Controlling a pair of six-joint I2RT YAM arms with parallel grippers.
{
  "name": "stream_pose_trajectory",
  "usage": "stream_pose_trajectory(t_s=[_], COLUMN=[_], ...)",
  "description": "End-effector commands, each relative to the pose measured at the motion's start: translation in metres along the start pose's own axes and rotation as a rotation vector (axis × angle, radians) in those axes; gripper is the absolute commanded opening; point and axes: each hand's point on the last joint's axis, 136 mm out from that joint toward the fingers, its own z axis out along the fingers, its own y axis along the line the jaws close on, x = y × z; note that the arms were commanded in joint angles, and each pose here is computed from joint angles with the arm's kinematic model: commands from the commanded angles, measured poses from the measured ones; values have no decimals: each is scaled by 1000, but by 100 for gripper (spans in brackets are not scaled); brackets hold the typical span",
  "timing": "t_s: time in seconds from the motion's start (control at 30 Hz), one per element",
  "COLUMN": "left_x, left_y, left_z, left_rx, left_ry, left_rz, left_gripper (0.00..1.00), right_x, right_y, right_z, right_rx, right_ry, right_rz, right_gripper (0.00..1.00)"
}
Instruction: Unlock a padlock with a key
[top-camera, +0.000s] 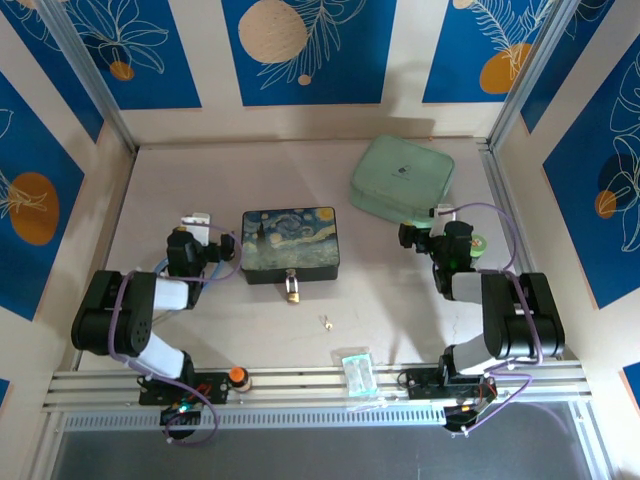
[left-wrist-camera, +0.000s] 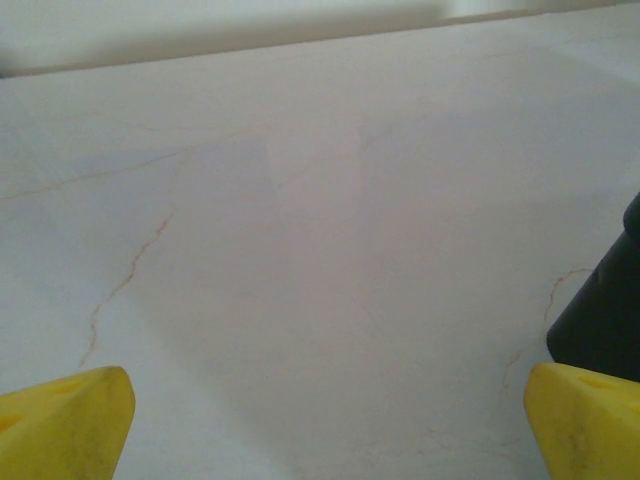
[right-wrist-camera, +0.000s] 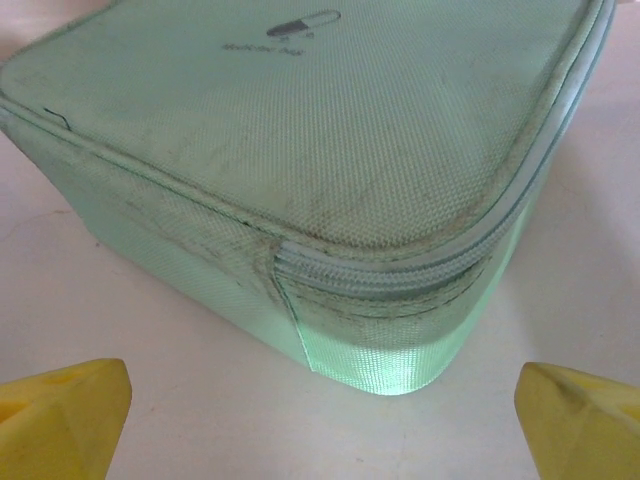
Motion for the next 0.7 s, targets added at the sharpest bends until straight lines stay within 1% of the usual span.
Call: stream_pose_trajectory(t_s=[0.0,0.13,0.23,0.33,0.4,0.43,0.47,0.53,0.6,0.67], left_x=[-26,-44,-56,-66,-68,-68,-68,-77,-81,-81], left_y=[5,12,29,30,26,22,17,1,-15,-31], left_z=[-12,-27,-43,-59,-68,-73,-78,-85,-90,-96], left_rx=[-23,-58,-148,-146,-111,-87,-51,66,167,260], left_ry=[-66,-76,-52,-28,-40,-49,-62,-89,-68,-29], left_rz=[2,-20,-193,-381,-496,-570,-642,-706,-764,-823], left_gripper=[99,99,99,99,99,99,99,99,99,99], right_x=[-34,-43,-49,-58,-63,-66,-67,-63,-65,-64], right_y=[7,15,26,33,37,35,31,23,33,49], right_z=[-11,-24,-35,-50,-63,-70,-78,-91,-102,-113], right_rx=[-20,-52,-105,-135,-148,-131,-99,-39,-116,-204], right_ry=[-63,-63,-42,-4,20,30,31,35,25,58], right_rz=[-1,12,65,179,247,311,388,535,558,563], right_gripper=[99,99,99,99,99,99,99,99,99,99])
